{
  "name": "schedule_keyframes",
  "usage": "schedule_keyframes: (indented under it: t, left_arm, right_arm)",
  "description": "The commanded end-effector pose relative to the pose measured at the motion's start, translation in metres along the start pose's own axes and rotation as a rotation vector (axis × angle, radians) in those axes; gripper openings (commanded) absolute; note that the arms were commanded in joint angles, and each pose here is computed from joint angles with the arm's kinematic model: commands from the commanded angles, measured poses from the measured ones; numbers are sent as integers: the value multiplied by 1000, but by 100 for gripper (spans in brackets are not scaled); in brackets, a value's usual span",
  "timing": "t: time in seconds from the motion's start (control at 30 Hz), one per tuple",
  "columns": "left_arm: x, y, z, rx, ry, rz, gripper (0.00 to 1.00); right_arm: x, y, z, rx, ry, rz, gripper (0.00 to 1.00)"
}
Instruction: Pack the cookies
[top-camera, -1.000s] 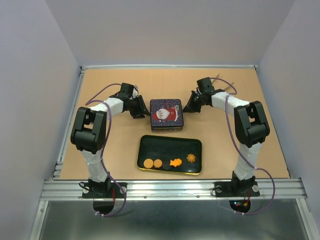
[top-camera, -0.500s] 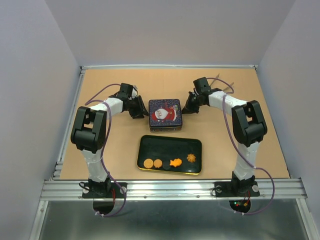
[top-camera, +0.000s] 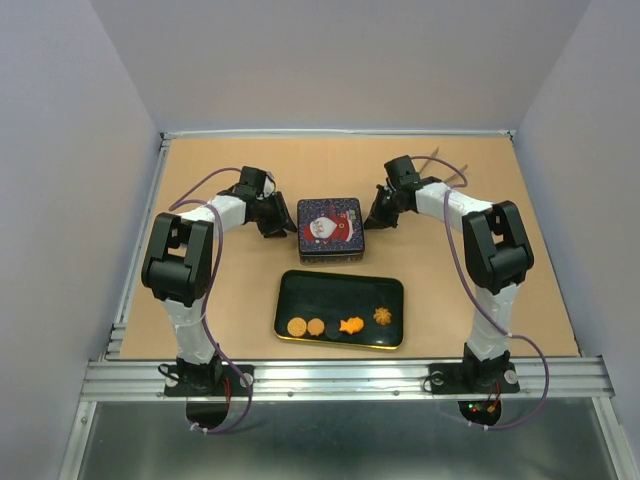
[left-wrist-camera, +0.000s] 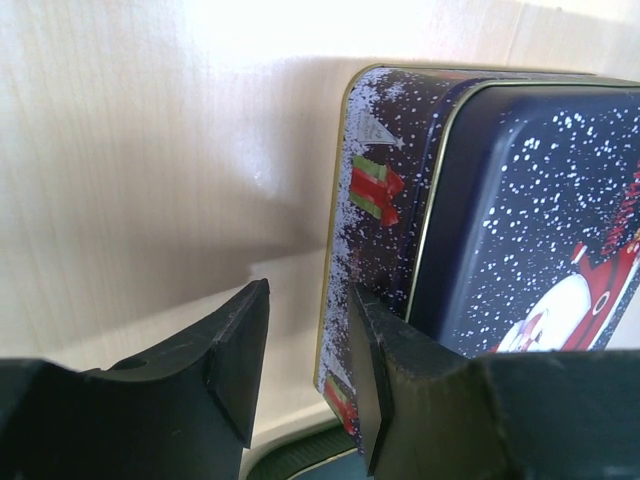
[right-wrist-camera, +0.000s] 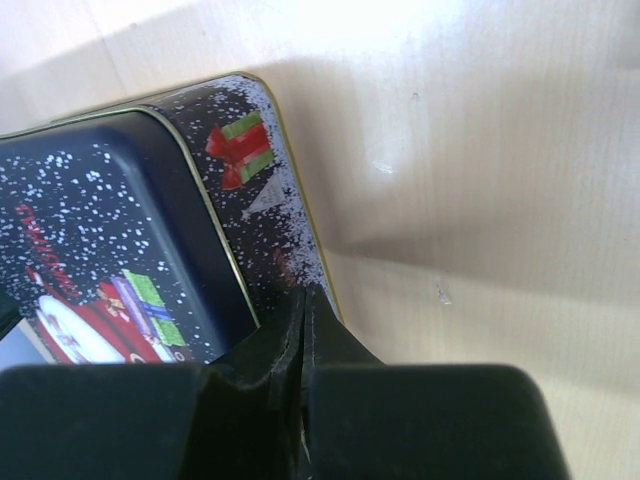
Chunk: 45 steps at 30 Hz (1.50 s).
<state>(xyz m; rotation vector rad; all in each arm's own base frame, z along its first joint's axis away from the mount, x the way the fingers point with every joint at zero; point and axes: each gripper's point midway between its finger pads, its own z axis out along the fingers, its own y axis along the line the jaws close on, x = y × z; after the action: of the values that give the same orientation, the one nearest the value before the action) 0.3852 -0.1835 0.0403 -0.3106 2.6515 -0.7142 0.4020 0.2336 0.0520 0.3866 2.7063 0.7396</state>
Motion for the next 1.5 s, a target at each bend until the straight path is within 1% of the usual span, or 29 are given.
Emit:
schedule_keyframes:
  t: [0.0, 0.3, 0.5, 0.6, 0.73, 0.8, 0.9, 0.93, 1.0, 1.03, 1.07, 1.13, 1.2, 1.23, 1.27, 1.3, 1.33, 1.4, 1.43, 1.47]
  left_arm:
    - [-17, -4, -21, -2, -62, 23, 48]
    - [-30, 10, -40, -48, -116, 17, 48]
    - [-43, 3, -63, -56, -170, 37, 48]
    - [-54, -8, -84, -47, -233, 58, 48]
    - [-72, -30, -121, 0, -344, 132, 57]
    - [-78, -38, -134, 20, -381, 159, 59]
    - [-92, -60, -165, 75, -489, 228, 62]
    - [-101, -71, -188, 90, -552, 259, 62]
    - [-111, -78, -207, 83, -611, 278, 62]
    - [-117, -76, -217, 48, -646, 271, 62]
    - [-122, -81, -232, 48, -692, 272, 65]
    - [-128, -86, -246, 52, -743, 280, 72]
    - [-132, -93, -260, 66, -774, 293, 74]
    - [-134, -91, -267, 44, -800, 281, 74]
    - [-138, -100, -294, 76, -894, 258, 75]
    - [-131, -97, -302, 78, -910, 246, 75]
    - [-136, -107, -326, 123, -1013, 255, 78]
    - [-132, -105, -371, 141, -1172, 199, 90]
    - [-134, -102, -389, 134, -1256, 172, 99]
    - [-126, -92, -397, 153, -1303, 114, 99]
  right_arm:
    - [-15, 10, -19, 12, -73, -47, 0]
    - [-36, -16, -51, 123, -169, -56, 1]
    - [-39, -12, -80, 123, -214, -67, 4]
    - [-41, -3, -96, 98, -236, -71, 9]
    - [-43, 12, -117, 51, -266, -85, 18]
    - [-44, 18, -124, 33, -276, -89, 19]
    - [-45, 29, -137, -7, -292, -101, 21]
    - [-46, 34, -144, -23, -306, -110, 21]
    - [-46, 40, -151, -43, -314, -117, 21]
    - [-47, 42, -154, -50, -319, -123, 22]
    - [-46, 44, -157, -59, -321, -127, 24]
    - [-46, 50, -168, -84, -338, -137, 27]
    - [-45, 56, -177, -107, -351, -145, 32]
    - [-43, 57, -181, -115, -353, -154, 33]
    - [-42, 61, -189, -132, -363, -171, 36]
    - [-41, 61, -188, -133, -361, -172, 37]
    - [-40, 64, -198, -149, -383, -190, 38]
    - [-39, 62, -203, -156, -413, -205, 41]
    - [-41, 68, -219, -186, -470, -230, 47]
    - [-36, 63, -218, -185, -479, -236, 54]
